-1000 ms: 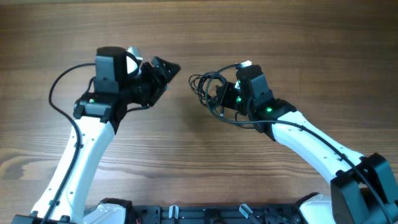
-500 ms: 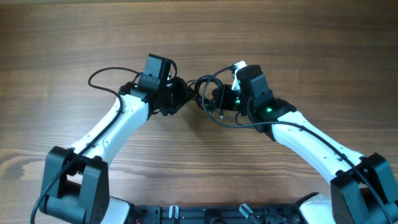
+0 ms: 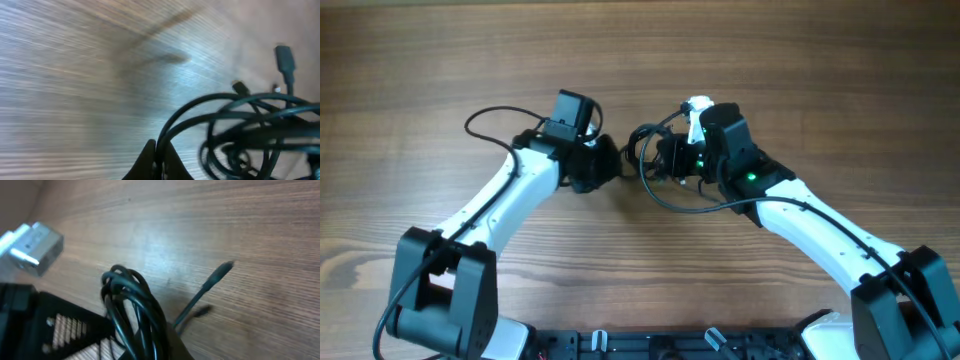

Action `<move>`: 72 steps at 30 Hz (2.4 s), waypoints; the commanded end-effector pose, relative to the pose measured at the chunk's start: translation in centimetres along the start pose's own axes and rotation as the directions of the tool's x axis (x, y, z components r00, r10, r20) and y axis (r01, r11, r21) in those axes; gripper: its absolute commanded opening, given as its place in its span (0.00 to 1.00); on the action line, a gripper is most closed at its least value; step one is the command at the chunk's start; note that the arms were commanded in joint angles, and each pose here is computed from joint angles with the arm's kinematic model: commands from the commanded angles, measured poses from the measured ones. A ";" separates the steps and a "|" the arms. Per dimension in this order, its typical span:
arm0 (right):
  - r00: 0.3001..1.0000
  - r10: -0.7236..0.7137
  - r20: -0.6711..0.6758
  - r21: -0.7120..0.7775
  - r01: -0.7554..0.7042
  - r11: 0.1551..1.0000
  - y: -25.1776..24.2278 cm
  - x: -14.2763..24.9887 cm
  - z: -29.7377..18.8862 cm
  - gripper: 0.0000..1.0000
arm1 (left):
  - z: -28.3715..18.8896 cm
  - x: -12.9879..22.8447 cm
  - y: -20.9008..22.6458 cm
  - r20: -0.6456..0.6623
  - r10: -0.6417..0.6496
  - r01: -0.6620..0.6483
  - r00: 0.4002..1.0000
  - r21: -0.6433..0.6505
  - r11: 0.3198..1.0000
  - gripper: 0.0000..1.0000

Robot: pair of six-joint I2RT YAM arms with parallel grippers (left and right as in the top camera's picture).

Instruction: Untangle cables

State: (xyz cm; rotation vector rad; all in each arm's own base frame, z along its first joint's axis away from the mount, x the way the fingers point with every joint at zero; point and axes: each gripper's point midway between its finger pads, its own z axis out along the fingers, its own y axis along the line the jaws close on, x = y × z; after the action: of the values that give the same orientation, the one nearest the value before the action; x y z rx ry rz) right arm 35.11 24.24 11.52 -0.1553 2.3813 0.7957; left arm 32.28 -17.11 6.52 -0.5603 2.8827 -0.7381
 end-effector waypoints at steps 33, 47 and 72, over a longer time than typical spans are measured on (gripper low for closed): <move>0.976 -0.216 0.002 -0.149 0.214 0.965 2.5 0.1 -0.1 0.04 | 0.7 1.3 -1.4 -0.061 -0.220 0.222 0.974 0.033 0.974 0.35; 0.979 -0.204 0.000 -0.067 0.204 0.977 1.1 0.0 0.1 0.04 | -1.6 -0.8 -1.2 -0.083 -0.313 0.322 0.946 0.126 0.938 0.54; 0.979 -0.201 -0.004 -0.074 0.201 0.977 1.2 0.1 0.1 0.04 | -2.3 -0.9 -1.5 -0.001 -0.300 0.298 0.954 0.103 0.949 0.57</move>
State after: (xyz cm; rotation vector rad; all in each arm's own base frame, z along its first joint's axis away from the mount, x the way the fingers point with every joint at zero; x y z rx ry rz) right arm 34.59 25.17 11.87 -0.4091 2.3140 0.7914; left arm 32.86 -17.46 8.11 -1.0105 2.7945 -0.9083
